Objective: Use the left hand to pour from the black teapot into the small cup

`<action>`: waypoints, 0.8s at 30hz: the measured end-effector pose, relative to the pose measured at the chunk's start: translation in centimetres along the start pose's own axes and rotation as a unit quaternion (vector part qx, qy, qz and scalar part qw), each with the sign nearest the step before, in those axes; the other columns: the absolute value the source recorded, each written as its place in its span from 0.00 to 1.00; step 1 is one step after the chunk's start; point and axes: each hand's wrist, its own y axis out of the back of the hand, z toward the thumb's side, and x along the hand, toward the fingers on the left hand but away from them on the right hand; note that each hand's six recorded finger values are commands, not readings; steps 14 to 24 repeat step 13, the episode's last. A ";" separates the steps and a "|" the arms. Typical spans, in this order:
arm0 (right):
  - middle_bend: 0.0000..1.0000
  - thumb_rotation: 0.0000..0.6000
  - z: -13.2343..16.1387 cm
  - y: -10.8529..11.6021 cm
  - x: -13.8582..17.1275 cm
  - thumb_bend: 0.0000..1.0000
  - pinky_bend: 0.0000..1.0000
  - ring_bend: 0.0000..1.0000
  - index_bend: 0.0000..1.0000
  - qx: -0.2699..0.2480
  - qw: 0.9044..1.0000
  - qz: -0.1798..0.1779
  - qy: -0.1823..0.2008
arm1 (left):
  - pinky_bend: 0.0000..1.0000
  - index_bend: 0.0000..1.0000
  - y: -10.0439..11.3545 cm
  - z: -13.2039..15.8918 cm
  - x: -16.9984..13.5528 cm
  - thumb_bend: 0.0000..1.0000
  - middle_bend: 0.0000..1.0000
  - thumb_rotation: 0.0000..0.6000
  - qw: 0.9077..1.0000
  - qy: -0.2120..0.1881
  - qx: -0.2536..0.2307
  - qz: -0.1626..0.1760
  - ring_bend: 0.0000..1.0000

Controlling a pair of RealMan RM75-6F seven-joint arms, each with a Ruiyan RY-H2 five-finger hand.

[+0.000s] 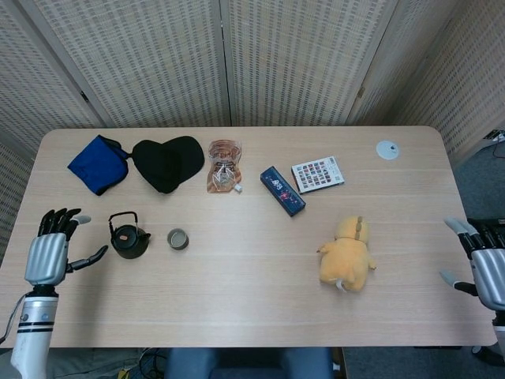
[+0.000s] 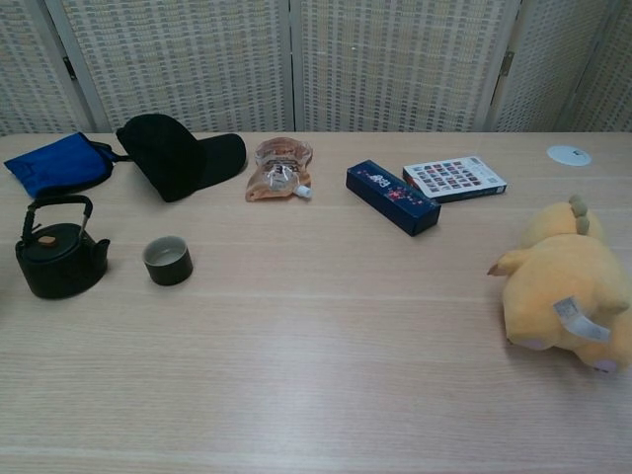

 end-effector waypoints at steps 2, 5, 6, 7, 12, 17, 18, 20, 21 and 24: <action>0.19 1.00 0.5 -0.3 -0.1 0.08 0.16 0.12 0.16 -0.002 1.000 0.005 0.015 | 0.00 0.29 0.5 -0.1 -1.1 0.14 0.16 0.44 1.000 0.005 0.002 0.001 0.09; 0.19 1.00 1.3 -0.9 -0.3 0.08 0.16 0.12 0.16 -0.003 0.999 0.012 0.030 | 0.00 0.29 1.2 -0.1 -2.7 0.14 0.16 0.48 1.000 0.008 0.006 0.003 0.09; 0.19 1.00 1.4 -1.0 -0.3 0.08 0.16 0.12 0.16 -0.004 0.999 0.014 0.033 | 0.00 0.29 1.3 0.0 -3.1 0.14 0.16 0.49 1.000 0.007 0.006 0.003 0.09; 0.19 1.00 1.5 -1.1 -0.4 0.08 0.16 0.12 0.16 -0.005 0.999 0.015 0.034 | 0.00 0.29 1.5 0.2 -3.5 0.14 0.16 0.50 1.000 0.006 0.007 0.003 0.09; 0.19 1.00 1.8 -1.5 -0.3 0.08 0.16 0.12 0.16 -0.008 0.999 0.016 0.034 | 0.00 0.30 1.8 1.4 -5.1 0.14 0.16 0.59 1.000 -0.018 0.012 0.001 0.10; 0.19 1.00 1.8 -1.5 -0.3 0.08 0.16 0.12 0.16 -0.008 0.999 0.016 0.035 | 0.00 0.30 1.8 1.7 -5.4 0.14 0.16 0.58 1.000 -0.023 0.014 0.000 0.10; 0.19 1.00 1.8 -1.5 -0.3 0.08 0.16 0.12 0.16 -0.008 0.999 0.016 0.035 | 0.00 0.30 1.8 1.7 -5.4 0.14 0.16 0.58 1.000 -0.023 0.014 0.000 0.10; 0.19 1.00 1.8 -1.5 -0.3 0.08 0.16 0.12 0.16 -0.008 0.999 0.016 0.035 | 0.00 0.30 1.8 1.7 -5.4 0.14 0.16 0.58 1.000 -0.023 0.014 0.000 0.10; 0.19 1.00 1.8 -1.5 -0.3 0.08 0.16 0.12 0.16 -0.008 0.999 0.016 0.035 | 0.00 0.30 1.8 1.7 -5.4 0.14 0.16 0.58 1.000 -0.023 0.014 0.000 0.10; 0.19 1.00 1.8 -1.5 -0.3 0.08 0.16 0.12 0.16 -0.008 0.999 0.016 0.035 | 0.00 0.30 1.8 1.7 -5.4 0.14 0.16 0.58 1.000 -0.023 0.014 0.000 0.10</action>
